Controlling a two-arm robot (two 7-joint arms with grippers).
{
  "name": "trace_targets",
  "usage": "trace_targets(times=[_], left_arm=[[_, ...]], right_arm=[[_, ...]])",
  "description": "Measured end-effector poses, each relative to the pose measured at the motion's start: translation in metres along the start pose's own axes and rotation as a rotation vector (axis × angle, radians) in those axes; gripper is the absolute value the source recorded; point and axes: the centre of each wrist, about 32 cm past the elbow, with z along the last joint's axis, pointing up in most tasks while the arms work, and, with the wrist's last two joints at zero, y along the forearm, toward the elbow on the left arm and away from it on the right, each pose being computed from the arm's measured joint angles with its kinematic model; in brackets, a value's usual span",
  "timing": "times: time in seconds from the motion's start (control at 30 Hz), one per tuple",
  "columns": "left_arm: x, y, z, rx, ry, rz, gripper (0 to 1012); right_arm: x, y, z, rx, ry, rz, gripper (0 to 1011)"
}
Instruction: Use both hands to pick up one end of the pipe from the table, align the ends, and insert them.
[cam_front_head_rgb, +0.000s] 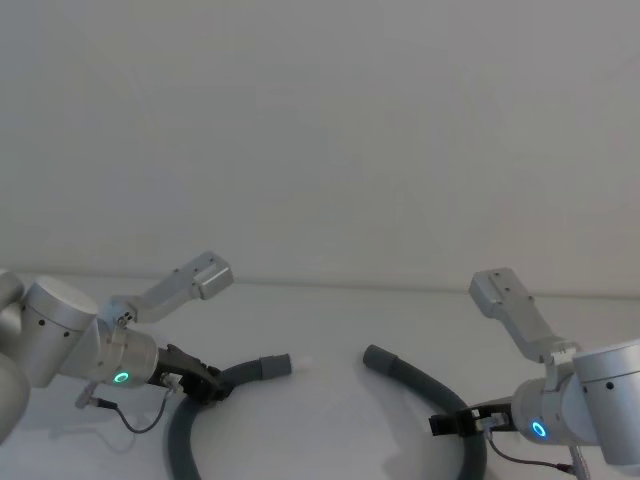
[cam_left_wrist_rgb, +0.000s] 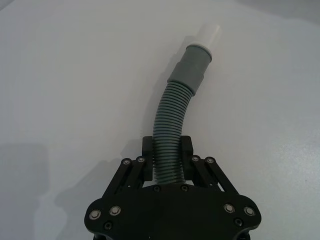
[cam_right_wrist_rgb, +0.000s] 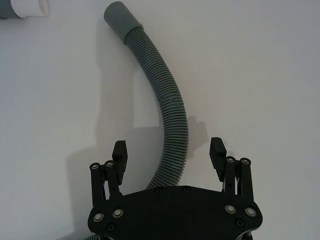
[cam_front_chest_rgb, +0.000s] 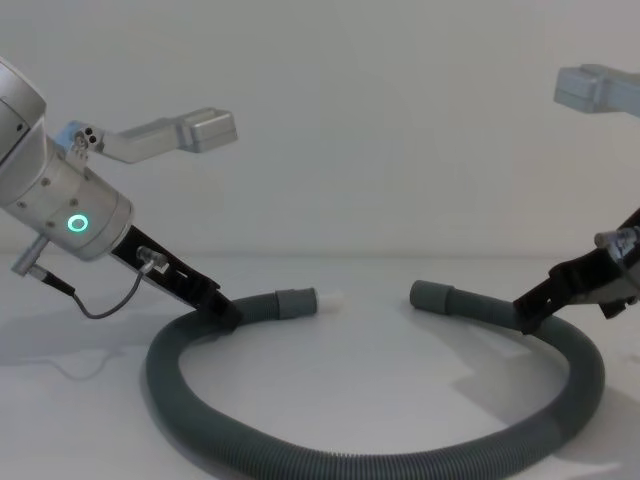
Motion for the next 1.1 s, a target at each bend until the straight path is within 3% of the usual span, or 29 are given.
trace_targets(times=[0.2, 0.6, 1.1], left_arm=[[0.0, 0.0, 0.0, 0.0, 0.0, 0.0, 290], [0.0, 0.0, 0.0, 0.0, 0.0, 0.0, 290], [0.0, 0.0, 0.0, 0.0, 0.0, 0.0, 290]], right_arm=[[0.0, 0.0, 0.0, -0.001, 0.004, -0.002, 1003], [-0.002, 0.009, -0.01, -0.02, 0.068, -0.025, 1003], [0.0, 0.008, -0.007, -0.001, 0.085, -0.015, 1003]])
